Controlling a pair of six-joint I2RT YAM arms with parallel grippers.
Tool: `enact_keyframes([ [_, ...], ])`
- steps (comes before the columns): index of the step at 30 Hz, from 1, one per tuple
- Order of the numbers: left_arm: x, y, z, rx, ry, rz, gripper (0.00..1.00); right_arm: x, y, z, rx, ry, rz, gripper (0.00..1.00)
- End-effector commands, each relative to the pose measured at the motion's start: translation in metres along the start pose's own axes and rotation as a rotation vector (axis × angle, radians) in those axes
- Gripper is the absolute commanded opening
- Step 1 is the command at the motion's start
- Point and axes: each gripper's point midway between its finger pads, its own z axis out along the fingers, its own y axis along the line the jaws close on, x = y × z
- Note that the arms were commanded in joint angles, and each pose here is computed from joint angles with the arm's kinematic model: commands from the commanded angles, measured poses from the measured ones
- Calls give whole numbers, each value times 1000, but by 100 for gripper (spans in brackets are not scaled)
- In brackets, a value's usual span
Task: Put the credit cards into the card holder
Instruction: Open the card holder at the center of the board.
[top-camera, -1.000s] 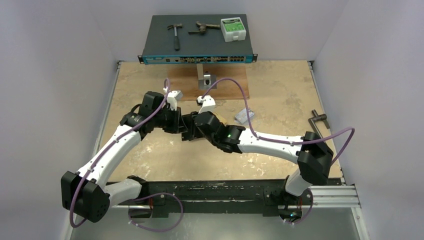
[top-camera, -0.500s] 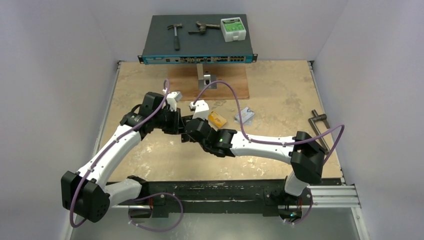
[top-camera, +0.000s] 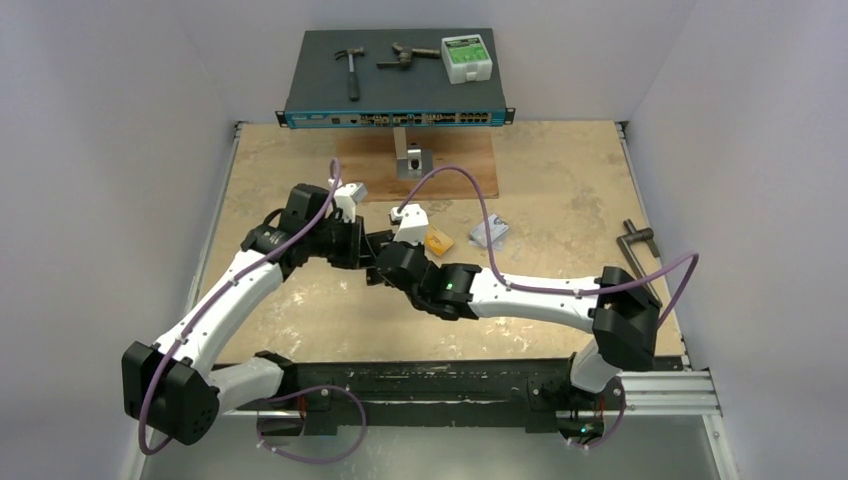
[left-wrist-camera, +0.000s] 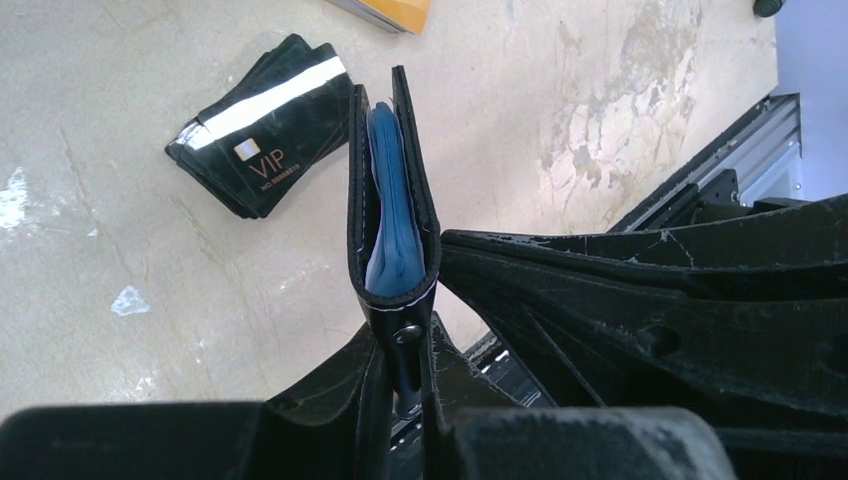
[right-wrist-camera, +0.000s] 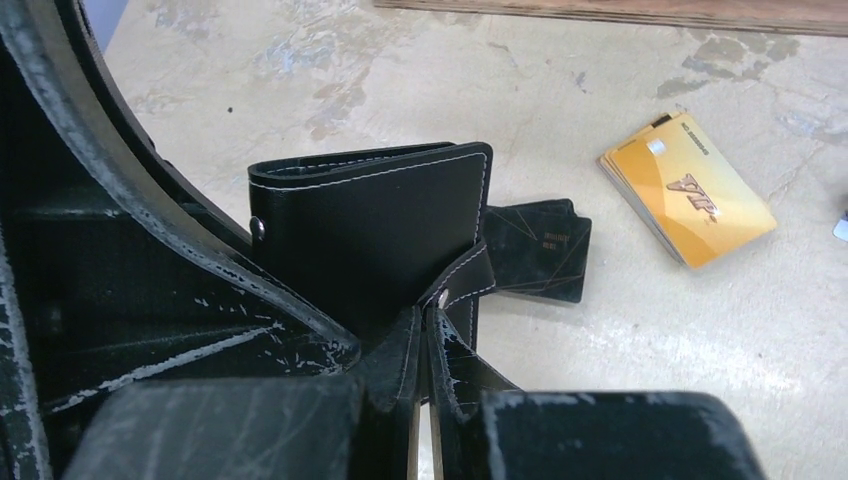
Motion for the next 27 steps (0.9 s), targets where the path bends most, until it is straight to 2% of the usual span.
enact_keyframes([
  [1, -14, -30, -19, 99, -57, 32, 0, 9, -65, -5, 202, -12, -71, 0],
  [13, -4, -26, -18, 92, -29, 25, 0, 5, -112, -21, 268, -31, -12, 0],
  [17, -5, -27, -18, 97, -29, 32, 0, 12, -108, -31, 179, 6, 4, 2],
  [18, -5, -28, -18, 99, -30, 34, 0, 10, -101, -35, 126, 5, 10, 24],
  [19, -6, -28, -19, 103, -33, 38, 0, 6, -92, -40, 54, -1, 19, 41],
  [21, -7, -32, -19, 121, -30, 48, 0, -7, -75, -52, -74, -34, 48, 64],
  [23, -7, -34, -20, 135, -31, 63, 0, -21, -57, -63, -183, -59, 53, 74],
  [27, -3, -36, -20, 158, -22, 103, 0, -39, -25, -70, -311, -65, 57, 78],
])
